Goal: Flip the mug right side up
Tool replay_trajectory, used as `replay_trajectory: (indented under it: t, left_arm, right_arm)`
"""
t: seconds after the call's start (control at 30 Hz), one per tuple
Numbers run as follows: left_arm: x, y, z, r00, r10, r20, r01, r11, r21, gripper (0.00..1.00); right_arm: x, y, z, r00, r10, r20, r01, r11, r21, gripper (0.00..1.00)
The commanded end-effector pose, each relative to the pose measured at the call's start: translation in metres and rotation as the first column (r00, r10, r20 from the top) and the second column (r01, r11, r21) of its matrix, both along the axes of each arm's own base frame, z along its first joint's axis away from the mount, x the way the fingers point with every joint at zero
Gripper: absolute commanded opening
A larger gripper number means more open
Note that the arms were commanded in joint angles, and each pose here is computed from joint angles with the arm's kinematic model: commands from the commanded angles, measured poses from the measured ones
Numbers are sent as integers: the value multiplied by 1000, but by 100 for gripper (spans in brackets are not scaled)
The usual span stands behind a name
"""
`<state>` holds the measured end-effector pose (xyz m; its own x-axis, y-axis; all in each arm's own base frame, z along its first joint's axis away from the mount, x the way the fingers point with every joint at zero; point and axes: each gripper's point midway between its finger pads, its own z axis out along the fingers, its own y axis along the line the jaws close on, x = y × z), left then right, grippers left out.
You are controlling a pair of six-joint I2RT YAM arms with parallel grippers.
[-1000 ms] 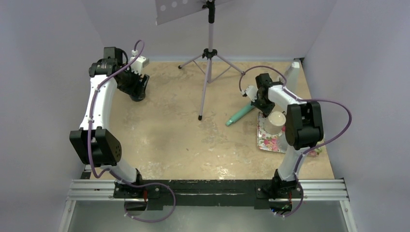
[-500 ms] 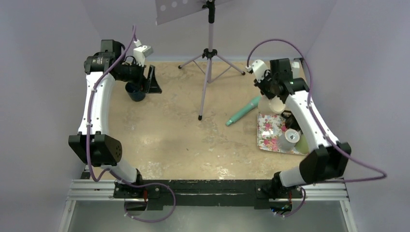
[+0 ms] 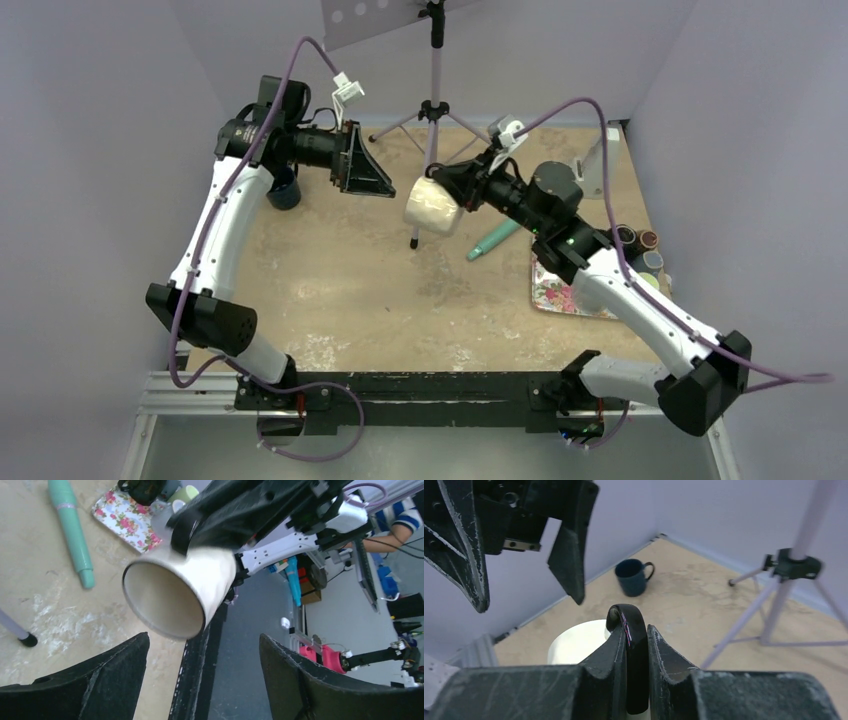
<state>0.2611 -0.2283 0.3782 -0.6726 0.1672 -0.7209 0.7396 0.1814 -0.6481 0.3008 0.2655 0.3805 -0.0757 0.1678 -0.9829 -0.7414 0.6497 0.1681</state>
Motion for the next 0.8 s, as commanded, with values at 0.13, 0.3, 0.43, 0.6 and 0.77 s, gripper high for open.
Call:
replay_trajectory:
  t: [0.13,0.3,0.43,0.6,0.77]
  left_arm:
    - [-27,-20,15,994,-93,-60,86,991,-101,81]
    - [-23,-21,6,995,-62,-80,55,995,-80,76]
    - [-33,-31,11,990,-107,-87,99,990,-97,65]
    - [-37,-32,9,993,-104,-60,99,992,-77,0]
    - [-5,19,-33,966,82,244,-161,932,326,0]
  right_arm:
    - [-11,32,83,990,80,119,-114,940,322,0]
    - [-9,37,89,987,84,135,-126,930,346,0]
    - [-1,48,88,988,92,125,-133,918,373,0]
    - [4,58,87,986,113,124,-153,909,387,0]
    - [25,36,58,999,-49,-24,54,963,263,73]
